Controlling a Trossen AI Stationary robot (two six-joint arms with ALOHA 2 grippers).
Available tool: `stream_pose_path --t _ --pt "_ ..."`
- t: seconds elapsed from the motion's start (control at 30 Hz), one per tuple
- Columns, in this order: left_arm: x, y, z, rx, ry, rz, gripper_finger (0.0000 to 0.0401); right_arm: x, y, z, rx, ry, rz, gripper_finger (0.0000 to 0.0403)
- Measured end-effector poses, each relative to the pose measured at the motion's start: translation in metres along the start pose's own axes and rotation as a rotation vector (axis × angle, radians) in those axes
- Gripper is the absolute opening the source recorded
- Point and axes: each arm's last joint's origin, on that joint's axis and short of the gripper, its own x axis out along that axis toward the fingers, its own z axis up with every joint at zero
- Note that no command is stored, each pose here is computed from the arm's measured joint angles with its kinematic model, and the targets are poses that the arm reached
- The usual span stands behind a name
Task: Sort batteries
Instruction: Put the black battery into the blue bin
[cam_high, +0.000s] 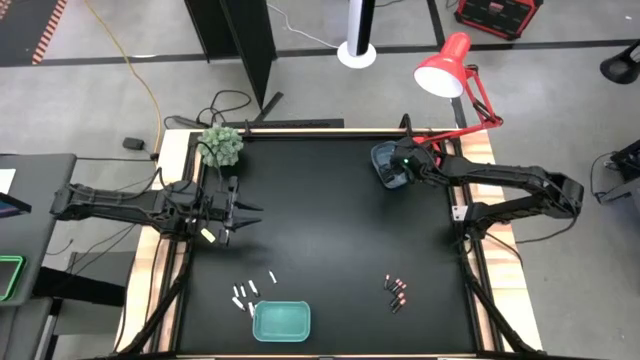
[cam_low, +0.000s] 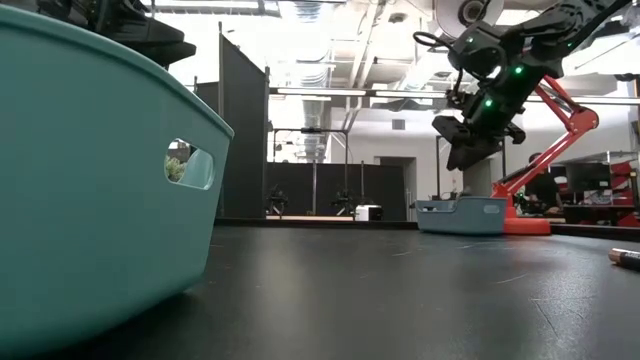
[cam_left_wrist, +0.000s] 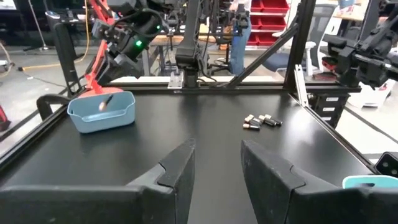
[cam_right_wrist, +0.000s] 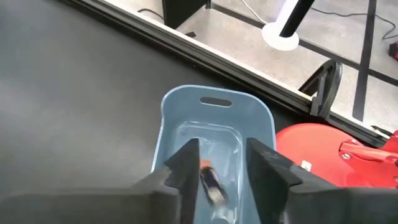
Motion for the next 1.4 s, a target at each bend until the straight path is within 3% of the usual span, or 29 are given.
stream_pose_path --t 0.2,0.43,0.6,0.77,0.97,1.13,1.2,1.4 --pt "0.000 0.000 0.000 -0.005 0.001 0.000 0.0125 -0.015 0.006 0.001 -0.023 -0.042 0.055 0.0211" --pt "0.000 0.000 0.000 -0.018 0.000 0.001 0.0125 -0.066 0.028 -0.013 -0.172 -0.086 0.288 0.0218" --pt "0.000 0.000 0.000 -0.018 -0.003 0.001 0.0125 -0.104 0.048 -0.043 -0.293 0.034 0.596 0.0212" --pt "0.000 0.000 0.001 -0.014 -0.006 0.001 0.0125 -0.132 0.073 -0.085 -0.399 0.202 0.740 0.0211" --pt "0.000 0.000 0.001 0.001 -0.007 0.001 0.0125 -0.154 0.094 -0.130 -0.397 0.348 0.770 0.0221" --pt "0.000 0.000 0.001 0.000 -0.007 0.001 0.0125 -0.162 0.111 -0.154 -0.431 0.381 0.789 0.0229" --pt "0.000 0.000 0.001 -0.001 -0.007 0.001 0.0125 -0.167 0.119 -0.158 -0.506 0.364 0.803 0.0230" --pt "0.000 0.000 0.001 -0.004 -0.008 0.001 0.0125 -0.174 0.144 -0.157 -0.907 0.254 0.773 0.0229"
